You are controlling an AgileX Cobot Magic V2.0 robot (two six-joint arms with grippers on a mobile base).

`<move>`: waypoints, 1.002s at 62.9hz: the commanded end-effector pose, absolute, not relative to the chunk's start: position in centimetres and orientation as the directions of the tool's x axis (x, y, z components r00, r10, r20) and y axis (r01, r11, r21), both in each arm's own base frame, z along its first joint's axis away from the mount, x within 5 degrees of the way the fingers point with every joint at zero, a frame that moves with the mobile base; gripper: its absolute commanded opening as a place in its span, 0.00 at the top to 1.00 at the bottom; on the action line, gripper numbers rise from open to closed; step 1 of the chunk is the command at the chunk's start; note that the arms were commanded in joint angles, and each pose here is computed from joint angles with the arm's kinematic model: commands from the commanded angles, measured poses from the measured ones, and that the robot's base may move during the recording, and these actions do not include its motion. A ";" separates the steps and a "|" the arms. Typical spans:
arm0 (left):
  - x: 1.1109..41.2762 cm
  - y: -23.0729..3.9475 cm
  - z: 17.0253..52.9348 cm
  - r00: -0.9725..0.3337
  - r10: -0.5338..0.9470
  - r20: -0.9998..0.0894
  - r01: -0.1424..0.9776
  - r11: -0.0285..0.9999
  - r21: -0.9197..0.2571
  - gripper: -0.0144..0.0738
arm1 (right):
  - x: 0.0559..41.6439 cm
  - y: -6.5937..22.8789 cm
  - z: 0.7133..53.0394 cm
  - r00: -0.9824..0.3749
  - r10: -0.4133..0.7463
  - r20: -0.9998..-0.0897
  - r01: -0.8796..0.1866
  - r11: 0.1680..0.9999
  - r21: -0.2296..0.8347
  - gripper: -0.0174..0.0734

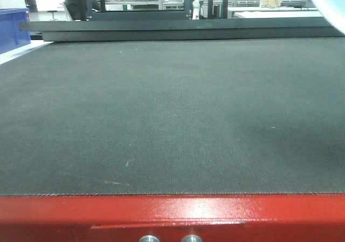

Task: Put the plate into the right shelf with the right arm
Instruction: 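Raise the held plate upright above the table with the right gripper, then drive the base back from the table and turn, holding the plate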

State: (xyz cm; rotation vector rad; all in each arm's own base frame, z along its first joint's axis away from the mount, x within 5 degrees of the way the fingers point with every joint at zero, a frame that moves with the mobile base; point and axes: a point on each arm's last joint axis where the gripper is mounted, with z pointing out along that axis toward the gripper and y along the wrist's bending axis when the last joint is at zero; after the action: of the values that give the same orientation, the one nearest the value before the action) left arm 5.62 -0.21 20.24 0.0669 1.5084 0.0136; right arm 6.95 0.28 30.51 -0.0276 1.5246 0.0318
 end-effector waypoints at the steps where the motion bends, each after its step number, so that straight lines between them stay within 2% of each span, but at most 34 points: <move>1: 5.6 -0.1 20.7 0.142 0.041 -0.989 0.018 0.999 0.044 0.89 | 6.8 0.2 32.3 0.159 -0.001 -0.987 -0.028 1.000 -0.006 0.75; 63: 5.6 -0.1 20.7 0.142 0.041 -0.989 0.018 0.999 0.044 0.89 | 6.8 0.2 32.3 0.159 -0.001 -0.987 -0.028 1.000 -0.006 0.75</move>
State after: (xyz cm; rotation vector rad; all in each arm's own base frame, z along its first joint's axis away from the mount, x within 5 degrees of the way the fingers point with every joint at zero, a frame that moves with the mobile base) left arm 5.62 -0.21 20.24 0.0669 1.5084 0.0136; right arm 6.95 0.28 30.51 -0.0276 1.5246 0.0318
